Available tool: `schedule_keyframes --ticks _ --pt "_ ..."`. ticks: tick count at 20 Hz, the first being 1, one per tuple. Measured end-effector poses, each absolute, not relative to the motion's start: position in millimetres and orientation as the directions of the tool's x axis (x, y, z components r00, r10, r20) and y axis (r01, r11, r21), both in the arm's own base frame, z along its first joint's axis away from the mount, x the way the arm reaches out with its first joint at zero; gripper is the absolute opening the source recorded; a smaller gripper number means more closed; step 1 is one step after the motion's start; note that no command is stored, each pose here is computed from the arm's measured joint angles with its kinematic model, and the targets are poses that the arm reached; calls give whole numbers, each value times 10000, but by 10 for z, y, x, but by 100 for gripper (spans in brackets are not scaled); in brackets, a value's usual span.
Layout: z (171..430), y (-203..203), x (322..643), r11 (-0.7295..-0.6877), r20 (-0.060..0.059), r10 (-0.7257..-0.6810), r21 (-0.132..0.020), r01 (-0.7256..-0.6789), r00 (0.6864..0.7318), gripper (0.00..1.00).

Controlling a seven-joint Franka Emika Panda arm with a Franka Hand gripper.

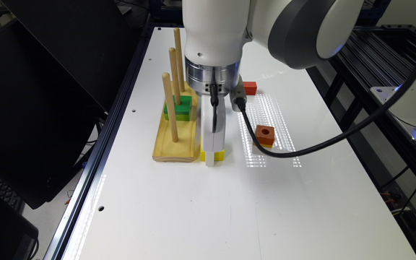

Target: Pick up yellow block.

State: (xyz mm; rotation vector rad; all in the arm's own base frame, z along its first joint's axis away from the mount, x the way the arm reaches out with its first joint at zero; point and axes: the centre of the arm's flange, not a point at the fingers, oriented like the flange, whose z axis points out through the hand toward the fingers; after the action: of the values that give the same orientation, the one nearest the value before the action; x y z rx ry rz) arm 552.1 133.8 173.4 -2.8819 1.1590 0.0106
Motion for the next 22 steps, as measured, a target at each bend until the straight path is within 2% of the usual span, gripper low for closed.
schedule_keyframes --ticks 12,17,22 --pt "1738 1337 5521 -7208 -194 -6922 -311 -6924 7214 0" --pt "1892 1351 5541 -7209 -42 -6924 -372 -6920 7215 0" --pt "2113 1382 5542 -7195 83 -6942 -332 -6937 7197 0"
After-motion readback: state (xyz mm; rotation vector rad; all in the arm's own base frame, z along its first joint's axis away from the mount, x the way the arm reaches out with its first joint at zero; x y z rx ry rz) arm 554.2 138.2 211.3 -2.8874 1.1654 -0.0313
